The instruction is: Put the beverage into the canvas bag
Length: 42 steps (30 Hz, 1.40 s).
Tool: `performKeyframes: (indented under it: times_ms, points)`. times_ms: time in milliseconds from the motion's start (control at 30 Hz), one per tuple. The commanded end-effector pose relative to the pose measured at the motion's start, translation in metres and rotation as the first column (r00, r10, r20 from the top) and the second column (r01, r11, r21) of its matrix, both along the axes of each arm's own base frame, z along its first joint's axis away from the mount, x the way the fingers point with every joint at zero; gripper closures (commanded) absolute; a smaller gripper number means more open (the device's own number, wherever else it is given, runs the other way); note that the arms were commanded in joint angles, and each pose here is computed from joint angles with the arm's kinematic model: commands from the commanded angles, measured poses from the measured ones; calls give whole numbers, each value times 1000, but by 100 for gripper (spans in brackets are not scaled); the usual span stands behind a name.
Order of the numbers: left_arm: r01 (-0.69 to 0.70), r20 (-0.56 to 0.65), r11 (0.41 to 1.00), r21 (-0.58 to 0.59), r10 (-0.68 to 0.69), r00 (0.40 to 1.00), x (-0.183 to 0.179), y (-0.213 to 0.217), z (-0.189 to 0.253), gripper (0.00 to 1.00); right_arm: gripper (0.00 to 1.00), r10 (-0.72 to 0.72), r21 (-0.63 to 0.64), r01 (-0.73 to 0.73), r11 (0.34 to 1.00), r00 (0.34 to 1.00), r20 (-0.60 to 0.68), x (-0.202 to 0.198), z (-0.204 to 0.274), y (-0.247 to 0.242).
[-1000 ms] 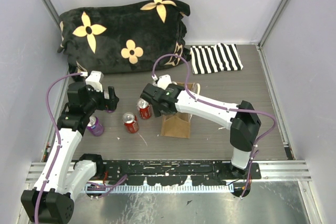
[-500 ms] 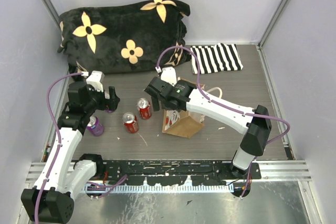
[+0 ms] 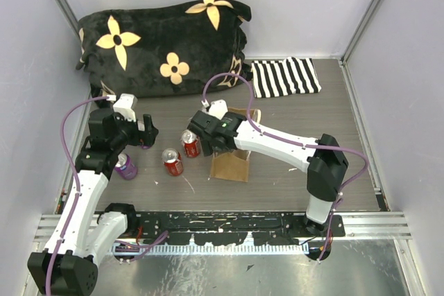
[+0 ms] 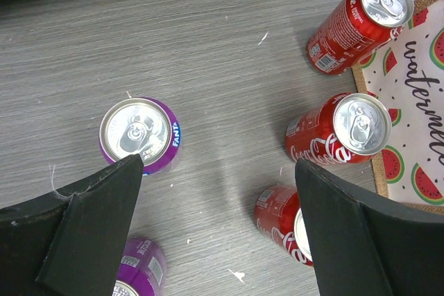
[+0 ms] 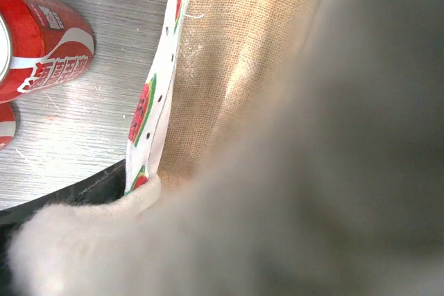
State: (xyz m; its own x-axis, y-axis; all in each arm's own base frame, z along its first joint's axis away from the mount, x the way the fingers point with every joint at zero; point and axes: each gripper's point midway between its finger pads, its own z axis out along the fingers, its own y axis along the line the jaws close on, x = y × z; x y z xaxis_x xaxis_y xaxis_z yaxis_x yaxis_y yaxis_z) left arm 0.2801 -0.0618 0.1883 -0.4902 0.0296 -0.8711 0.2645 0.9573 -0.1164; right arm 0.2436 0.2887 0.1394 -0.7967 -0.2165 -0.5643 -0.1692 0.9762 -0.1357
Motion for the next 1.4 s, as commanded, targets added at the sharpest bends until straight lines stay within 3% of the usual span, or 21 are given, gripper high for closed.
performKeyframes:
  times_ms: [0, 767, 967, 1367]
  points:
    - [10, 28, 1000, -20, -10, 1000, 0, -3, 5, 2, 0, 12, 56, -13, 998, 1000, 22, 4, 10, 7]
    - [15, 29, 1000, -23, -15, 999, 3, -4, 5, 2, 0, 5, 206, -35, 978, 989, 146, 17, 83, 21]
    - [53, 17, 998, -38, -53, 998, 10, -12, 16, 2, 0, -57, 267, -10, 964, 969, 240, 32, 129, 17]
    - [139, 31, 987, -75, -137, 990, 60, -37, 51, 2, 7, -288, 257, 214, 943, 909, 301, 78, 183, -78]
